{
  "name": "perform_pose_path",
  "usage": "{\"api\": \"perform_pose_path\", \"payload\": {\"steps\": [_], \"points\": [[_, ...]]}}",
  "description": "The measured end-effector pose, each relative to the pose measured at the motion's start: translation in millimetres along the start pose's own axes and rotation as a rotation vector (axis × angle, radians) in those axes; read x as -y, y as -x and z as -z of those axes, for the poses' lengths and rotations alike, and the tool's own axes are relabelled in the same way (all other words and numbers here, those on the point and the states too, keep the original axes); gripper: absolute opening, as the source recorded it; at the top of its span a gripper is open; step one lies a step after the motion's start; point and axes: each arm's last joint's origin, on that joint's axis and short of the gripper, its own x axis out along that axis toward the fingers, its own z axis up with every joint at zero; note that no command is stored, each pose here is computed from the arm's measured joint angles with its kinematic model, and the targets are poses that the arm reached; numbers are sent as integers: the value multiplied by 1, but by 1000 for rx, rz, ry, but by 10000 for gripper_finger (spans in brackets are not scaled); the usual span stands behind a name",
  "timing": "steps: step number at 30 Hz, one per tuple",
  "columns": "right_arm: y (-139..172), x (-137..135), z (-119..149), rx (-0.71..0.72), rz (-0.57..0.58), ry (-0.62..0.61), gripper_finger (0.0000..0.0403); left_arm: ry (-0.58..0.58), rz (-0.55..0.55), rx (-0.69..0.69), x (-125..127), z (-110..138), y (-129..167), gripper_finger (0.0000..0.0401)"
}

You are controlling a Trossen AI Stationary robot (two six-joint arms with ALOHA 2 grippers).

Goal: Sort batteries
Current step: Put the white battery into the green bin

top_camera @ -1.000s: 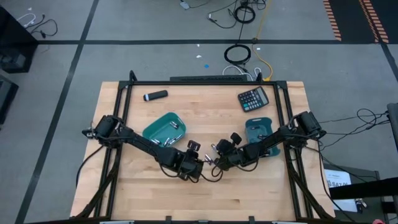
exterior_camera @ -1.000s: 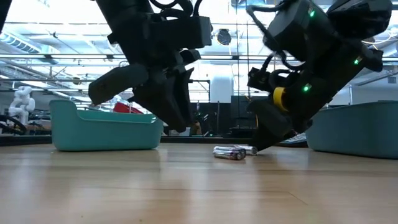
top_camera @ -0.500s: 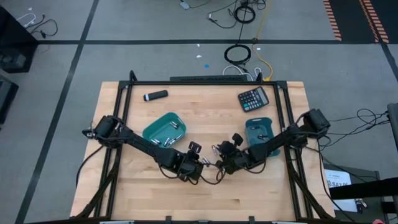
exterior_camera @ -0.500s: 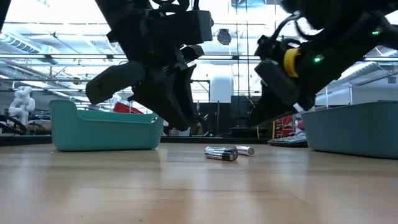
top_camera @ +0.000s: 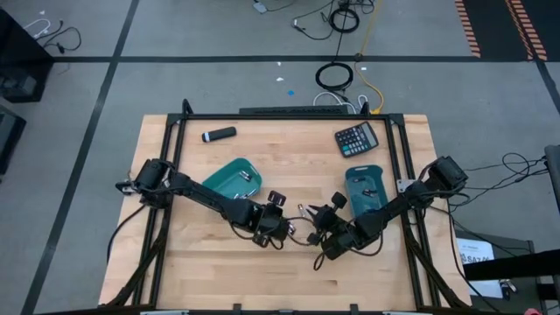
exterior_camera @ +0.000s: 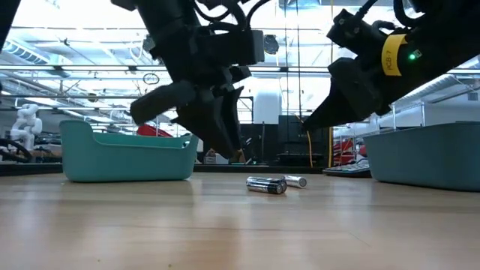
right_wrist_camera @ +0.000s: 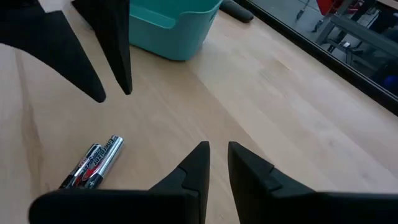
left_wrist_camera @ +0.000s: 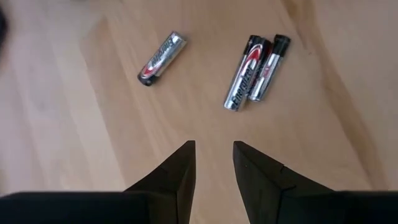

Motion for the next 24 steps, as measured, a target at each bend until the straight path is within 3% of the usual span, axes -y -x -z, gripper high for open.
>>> {"api": "perform_pose_path", "payload": {"steps": [8,13,24], "points": [[2,-1,0,19,5,49,50,66,82,11,-20,-13,15,118],[8,-3,0,52,26,73,50,137,200,63,-29,-22,24,118],[15,-10,-1,87,-5,107,50,172,308,76,-32,-20,23,118]]}}
